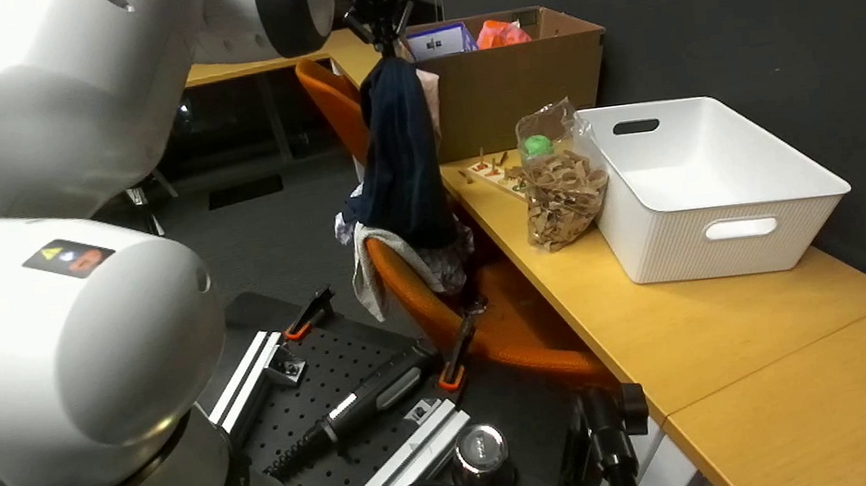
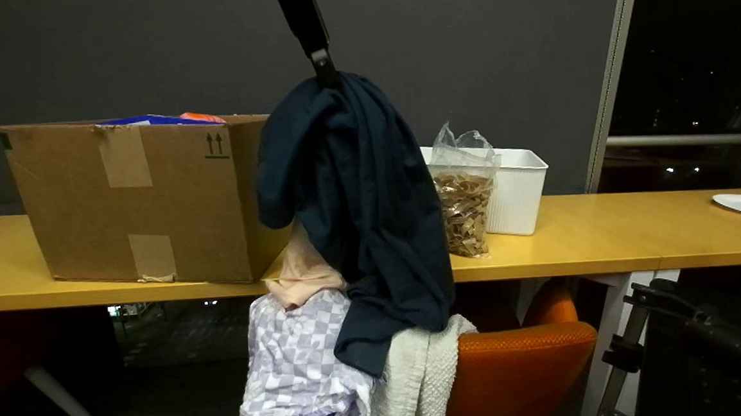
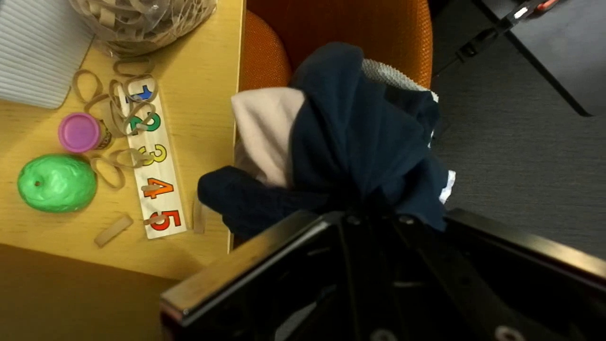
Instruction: Take the white towel and the other two pieces of clothing out of the basket and put it on the backrest of the chair
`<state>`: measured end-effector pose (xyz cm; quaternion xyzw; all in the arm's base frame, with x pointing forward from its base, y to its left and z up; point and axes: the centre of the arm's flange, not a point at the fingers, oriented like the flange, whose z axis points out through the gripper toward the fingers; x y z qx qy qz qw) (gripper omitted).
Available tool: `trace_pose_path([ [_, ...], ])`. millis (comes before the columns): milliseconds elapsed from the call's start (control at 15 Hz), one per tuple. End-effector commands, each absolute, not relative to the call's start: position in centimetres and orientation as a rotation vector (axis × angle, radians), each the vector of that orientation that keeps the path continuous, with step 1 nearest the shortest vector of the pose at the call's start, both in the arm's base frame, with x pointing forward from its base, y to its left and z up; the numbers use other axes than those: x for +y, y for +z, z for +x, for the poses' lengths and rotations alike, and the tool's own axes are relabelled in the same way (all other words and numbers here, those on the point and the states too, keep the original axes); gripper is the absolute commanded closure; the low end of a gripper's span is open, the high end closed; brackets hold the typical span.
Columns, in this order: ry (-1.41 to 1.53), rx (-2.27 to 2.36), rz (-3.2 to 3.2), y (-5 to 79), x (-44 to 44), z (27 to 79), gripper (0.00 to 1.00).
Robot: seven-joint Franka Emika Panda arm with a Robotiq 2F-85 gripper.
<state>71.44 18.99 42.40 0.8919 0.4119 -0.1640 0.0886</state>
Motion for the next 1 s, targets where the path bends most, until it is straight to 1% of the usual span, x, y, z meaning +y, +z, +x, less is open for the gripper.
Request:
trace_pose_path([
  [0, -0.48, 1.338, 2.592, 39.8, 17.5, 64.5, 0.98],
  [400, -0.488, 1.569, 2.488, 39.8, 20.0, 63.7, 0.98],
  [733, -0.501, 1.675, 2.431, 39.7, 21.8, 63.1, 0.98],
  [800, -0.5, 1.684, 2.43, 39.7, 22.0, 63.0, 0.68],
  [867, -0.493, 1.692, 2.423, 39.8, 22.2, 62.9, 0.66],
  [933, -0.493, 1.695, 2.421, 39.8, 22.3, 62.9, 0.6],
])
